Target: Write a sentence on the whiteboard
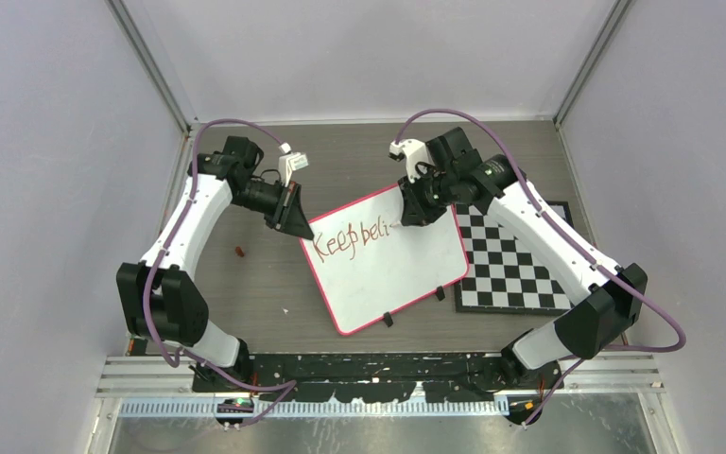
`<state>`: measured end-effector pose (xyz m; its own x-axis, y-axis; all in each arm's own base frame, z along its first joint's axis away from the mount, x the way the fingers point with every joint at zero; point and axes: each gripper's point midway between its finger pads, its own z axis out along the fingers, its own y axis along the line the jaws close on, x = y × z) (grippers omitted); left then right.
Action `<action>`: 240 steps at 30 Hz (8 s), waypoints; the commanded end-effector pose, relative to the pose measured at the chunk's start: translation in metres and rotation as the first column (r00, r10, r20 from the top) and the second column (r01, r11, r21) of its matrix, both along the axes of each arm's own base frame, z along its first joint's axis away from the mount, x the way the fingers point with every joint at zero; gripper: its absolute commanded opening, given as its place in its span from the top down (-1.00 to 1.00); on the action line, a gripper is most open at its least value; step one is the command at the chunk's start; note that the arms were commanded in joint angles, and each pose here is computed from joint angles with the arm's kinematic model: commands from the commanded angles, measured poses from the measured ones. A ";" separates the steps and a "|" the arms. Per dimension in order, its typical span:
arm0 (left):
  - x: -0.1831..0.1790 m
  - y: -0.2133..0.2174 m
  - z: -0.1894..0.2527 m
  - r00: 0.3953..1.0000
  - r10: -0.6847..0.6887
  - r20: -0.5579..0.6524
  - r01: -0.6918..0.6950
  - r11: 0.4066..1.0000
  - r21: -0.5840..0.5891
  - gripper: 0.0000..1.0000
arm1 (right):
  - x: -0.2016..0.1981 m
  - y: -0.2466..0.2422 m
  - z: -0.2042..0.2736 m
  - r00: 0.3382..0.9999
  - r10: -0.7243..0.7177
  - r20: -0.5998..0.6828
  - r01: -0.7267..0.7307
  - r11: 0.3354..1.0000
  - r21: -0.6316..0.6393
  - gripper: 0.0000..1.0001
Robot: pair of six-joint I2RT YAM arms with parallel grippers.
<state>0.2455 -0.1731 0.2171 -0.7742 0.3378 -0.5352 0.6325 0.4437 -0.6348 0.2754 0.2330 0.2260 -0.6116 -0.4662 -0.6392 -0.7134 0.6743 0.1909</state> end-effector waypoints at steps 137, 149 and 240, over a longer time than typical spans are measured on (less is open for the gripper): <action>-0.004 -0.001 0.001 0.999 0.000 0.032 -0.001 0.999 0.034 1.00 | -0.004 -0.029 0.030 0.997 -0.034 0.064 0.035 0.999 -0.015 1.00; -0.005 -0.001 0.000 0.999 -0.006 0.034 0.005 0.999 0.041 1.00 | -0.006 -0.032 0.028 0.999 -0.027 0.033 0.027 1.000 0.008 0.99; -0.003 -0.002 -0.002 1.000 -0.008 0.028 0.007 0.999 0.046 1.00 | 0.014 -0.040 0.028 0.998 -0.037 0.052 0.037 0.999 -0.014 0.99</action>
<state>0.2413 -0.1773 0.2164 -0.7730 0.3541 -0.5264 0.6343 0.4478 -0.6302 0.2826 0.1907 0.2152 -0.6712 -0.4694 -0.5738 -0.6697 0.7158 0.1979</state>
